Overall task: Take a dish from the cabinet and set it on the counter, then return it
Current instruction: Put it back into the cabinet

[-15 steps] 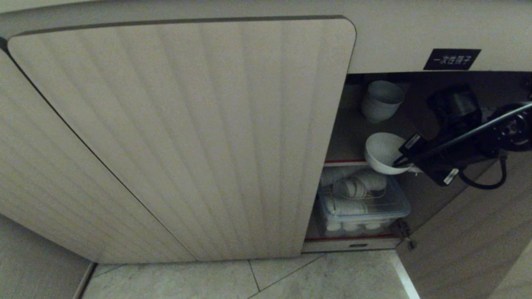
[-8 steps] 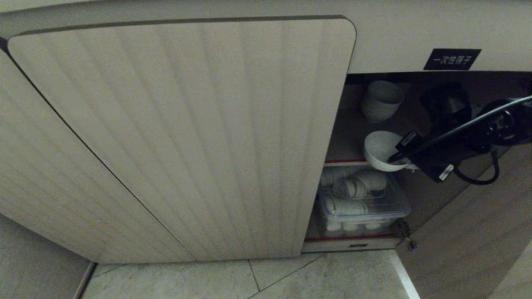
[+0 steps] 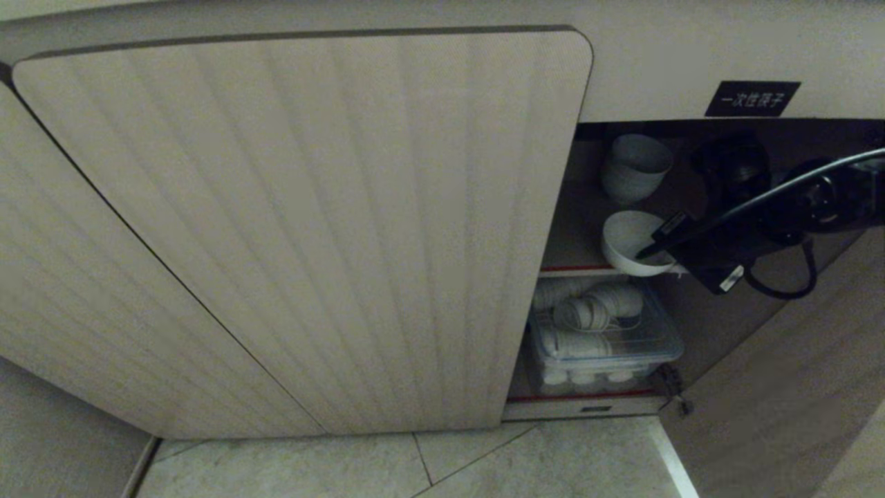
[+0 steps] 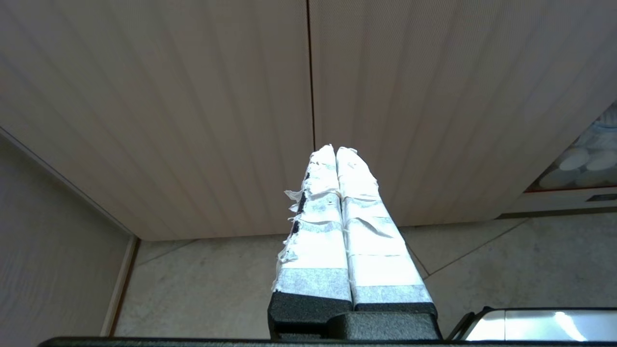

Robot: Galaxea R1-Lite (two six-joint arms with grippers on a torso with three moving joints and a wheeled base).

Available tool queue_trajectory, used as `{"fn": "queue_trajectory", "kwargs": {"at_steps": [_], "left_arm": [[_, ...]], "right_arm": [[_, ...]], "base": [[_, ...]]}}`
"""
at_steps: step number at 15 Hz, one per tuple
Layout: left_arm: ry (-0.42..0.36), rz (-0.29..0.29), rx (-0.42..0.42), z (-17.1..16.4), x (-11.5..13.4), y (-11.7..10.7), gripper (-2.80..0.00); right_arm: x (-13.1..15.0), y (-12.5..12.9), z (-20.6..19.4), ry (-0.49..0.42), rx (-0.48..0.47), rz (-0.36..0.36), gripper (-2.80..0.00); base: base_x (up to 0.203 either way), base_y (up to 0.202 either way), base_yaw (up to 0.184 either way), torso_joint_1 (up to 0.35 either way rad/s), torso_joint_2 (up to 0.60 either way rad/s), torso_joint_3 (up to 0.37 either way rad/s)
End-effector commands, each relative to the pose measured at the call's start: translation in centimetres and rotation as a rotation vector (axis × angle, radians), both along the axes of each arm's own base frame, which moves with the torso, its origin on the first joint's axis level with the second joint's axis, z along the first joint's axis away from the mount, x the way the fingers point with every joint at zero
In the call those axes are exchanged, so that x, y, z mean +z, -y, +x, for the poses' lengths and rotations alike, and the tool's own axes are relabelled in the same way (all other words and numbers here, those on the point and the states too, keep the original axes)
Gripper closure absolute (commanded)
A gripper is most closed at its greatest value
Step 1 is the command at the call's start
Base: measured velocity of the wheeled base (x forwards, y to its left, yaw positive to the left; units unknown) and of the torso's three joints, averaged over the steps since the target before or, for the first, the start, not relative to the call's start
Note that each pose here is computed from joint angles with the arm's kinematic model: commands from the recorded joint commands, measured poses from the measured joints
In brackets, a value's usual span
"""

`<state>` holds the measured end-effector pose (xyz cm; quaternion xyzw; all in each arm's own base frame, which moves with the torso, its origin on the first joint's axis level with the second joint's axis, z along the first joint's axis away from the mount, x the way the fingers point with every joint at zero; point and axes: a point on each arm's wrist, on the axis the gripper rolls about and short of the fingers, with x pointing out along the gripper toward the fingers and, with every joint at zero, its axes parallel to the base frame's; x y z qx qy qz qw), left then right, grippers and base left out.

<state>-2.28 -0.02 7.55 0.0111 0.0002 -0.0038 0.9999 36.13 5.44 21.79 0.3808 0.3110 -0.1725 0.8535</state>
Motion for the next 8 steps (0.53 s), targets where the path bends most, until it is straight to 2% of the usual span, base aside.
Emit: {"fn": "queue_trajectory", "kwargs": {"at_steps": [1, 8], "left_arm": [[0.0, 0.001, 0.0, 0.0, 0.0, 0.0, 0.0], [0.0, -0.001, 0.0, 0.0, 0.0, 0.0, 0.0]], "right_arm": [[-0.13, -0.04, 0.17, -0.002, -0.009, -0.002, 0.0], [-0.97, -0.13, 0.79, -0.013, -0.054, 0.038, 0.0]], "base": [[0.0, 0.0, 0.0, 0.0, 0.0, 0.0], [0.0, 0.0, 0.0, 0.0, 0.0, 0.0]]}}
